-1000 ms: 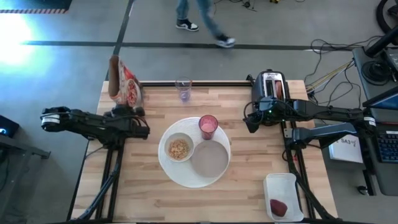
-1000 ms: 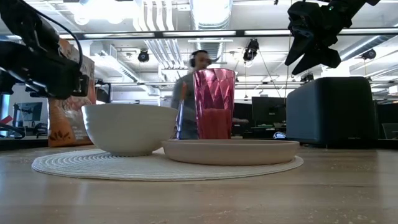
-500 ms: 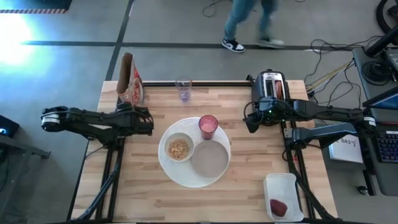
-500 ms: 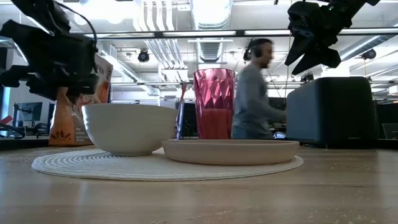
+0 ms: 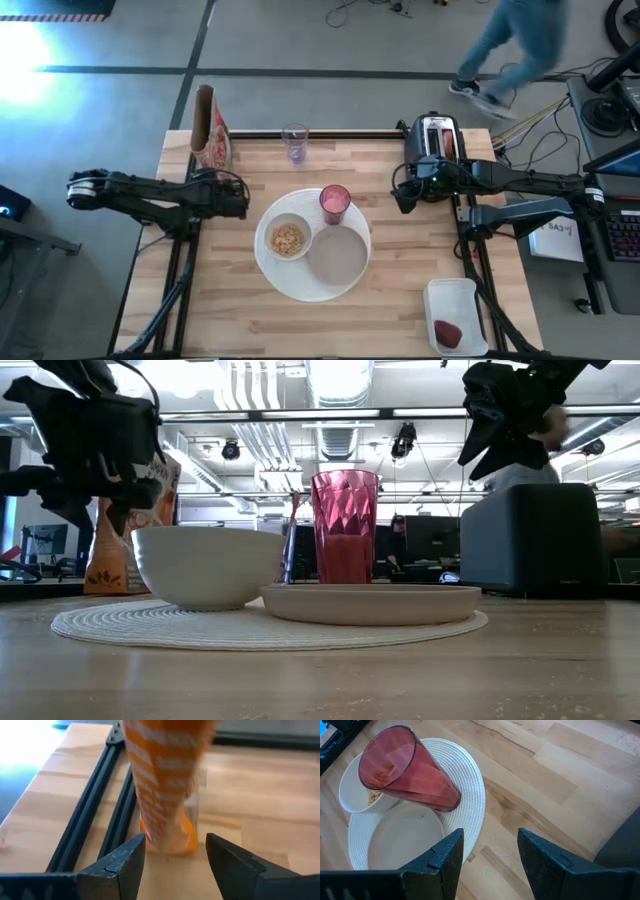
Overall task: Arrange a breakfast setting
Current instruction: Put the brown toasted bread on the gray plate
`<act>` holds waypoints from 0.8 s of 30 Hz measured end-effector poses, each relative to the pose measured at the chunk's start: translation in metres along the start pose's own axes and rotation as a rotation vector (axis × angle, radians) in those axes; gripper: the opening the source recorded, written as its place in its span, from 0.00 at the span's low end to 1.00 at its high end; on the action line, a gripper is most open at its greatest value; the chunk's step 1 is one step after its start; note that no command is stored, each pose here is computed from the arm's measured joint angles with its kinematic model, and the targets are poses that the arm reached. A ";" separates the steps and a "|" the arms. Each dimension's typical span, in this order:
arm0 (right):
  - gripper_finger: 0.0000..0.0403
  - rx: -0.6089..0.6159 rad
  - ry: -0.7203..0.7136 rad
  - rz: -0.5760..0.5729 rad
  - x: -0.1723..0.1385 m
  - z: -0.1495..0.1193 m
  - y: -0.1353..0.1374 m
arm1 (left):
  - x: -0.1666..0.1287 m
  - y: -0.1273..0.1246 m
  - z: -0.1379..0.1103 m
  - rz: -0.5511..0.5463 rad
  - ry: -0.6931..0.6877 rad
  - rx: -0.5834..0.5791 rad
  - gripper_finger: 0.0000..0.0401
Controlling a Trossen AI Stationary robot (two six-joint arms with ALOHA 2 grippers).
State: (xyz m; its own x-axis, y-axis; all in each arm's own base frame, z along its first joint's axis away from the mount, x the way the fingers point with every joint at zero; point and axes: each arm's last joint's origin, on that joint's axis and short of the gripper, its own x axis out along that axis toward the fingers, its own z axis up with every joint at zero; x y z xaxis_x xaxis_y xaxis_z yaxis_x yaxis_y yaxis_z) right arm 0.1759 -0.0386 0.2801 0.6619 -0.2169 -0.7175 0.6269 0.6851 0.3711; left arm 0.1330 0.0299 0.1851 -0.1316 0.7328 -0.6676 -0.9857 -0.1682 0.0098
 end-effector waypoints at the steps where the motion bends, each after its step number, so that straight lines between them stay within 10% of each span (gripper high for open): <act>1: 0.44 0.000 0.000 0.000 0.000 0.000 0.000 | -0.001 0.000 0.000 0.000 0.016 0.015 0.48; 12: 0.44 0.000 0.000 0.000 0.000 0.000 0.000 | -0.018 -0.007 0.003 -0.039 0.223 0.173 0.48; 24: 0.44 0.000 0.000 0.000 0.000 0.000 0.000 | -0.071 -0.020 -0.025 -0.474 0.176 0.297 0.48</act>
State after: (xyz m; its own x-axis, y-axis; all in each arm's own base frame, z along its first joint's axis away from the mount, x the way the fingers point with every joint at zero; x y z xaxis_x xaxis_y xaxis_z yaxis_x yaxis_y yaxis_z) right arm 0.1760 -0.0386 0.2801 0.6619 -0.2167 -0.7176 0.6266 0.6853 0.3711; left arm 0.1651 -0.0353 0.2138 0.3255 0.5584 -0.7631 -0.9233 0.3618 -0.1290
